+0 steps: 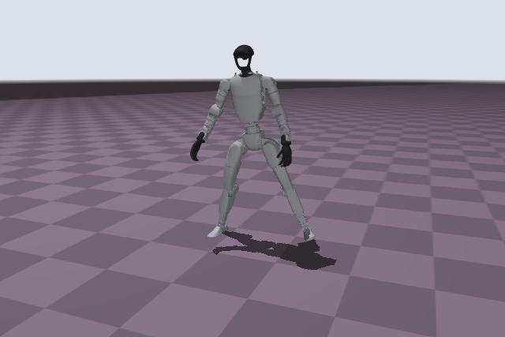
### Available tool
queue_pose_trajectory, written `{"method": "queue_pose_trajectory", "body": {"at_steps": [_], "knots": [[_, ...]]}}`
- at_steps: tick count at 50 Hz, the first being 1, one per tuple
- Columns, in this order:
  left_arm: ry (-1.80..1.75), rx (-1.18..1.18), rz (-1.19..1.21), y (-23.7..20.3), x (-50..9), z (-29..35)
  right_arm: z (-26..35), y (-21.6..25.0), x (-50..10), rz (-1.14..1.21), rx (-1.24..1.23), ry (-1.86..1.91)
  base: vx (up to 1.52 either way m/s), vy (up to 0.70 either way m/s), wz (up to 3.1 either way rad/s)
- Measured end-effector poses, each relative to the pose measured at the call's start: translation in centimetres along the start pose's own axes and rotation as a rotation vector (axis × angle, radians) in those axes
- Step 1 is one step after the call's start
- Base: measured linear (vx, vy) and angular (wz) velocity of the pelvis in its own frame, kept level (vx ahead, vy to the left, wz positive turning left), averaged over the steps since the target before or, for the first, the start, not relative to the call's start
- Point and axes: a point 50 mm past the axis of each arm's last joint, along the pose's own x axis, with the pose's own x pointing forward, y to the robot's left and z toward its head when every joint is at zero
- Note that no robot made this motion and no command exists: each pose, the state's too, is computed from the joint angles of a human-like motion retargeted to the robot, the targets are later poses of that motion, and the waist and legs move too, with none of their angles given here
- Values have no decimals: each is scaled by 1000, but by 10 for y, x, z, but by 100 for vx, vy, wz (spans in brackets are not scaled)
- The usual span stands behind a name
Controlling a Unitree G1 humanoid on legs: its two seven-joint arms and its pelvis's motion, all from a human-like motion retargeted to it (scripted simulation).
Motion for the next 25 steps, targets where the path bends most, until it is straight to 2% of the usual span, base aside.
{"method": "queue_pose_trajectory", "body": {"at_steps": [6, 7, 8, 9, 15, 20, 25], "knots": [[-17, 132, 23, -7, 3, 8, -2, -2, 0, -37, 71, 4, -3, 67, 20], [-16, 99, 27, -6, 3, 9, -4, 1, 0, -36, 55, 22, -3, 65, -14], [-26, -72, 21, -2, 5, 14, -9, 5, 0, -32, -42, 85, -3, 64, -21], [-20, -127, 12, 0, 5, 13, -13, 10, 0, -21, -71, 111, -3, 62, -26], [58, -153, 30, 14, 2, 0, -11, 33, 0, 38, -40, 82, -3, 51, -17], [97, -209, 86, 22, -2, -11, -10, 31, 0, -2, -55, 64, -2, 30, -11], [118, -186, 28, 20, -3, -14, -18, 25, -3, 21, -73, 91, -2, 22, -18]]}}
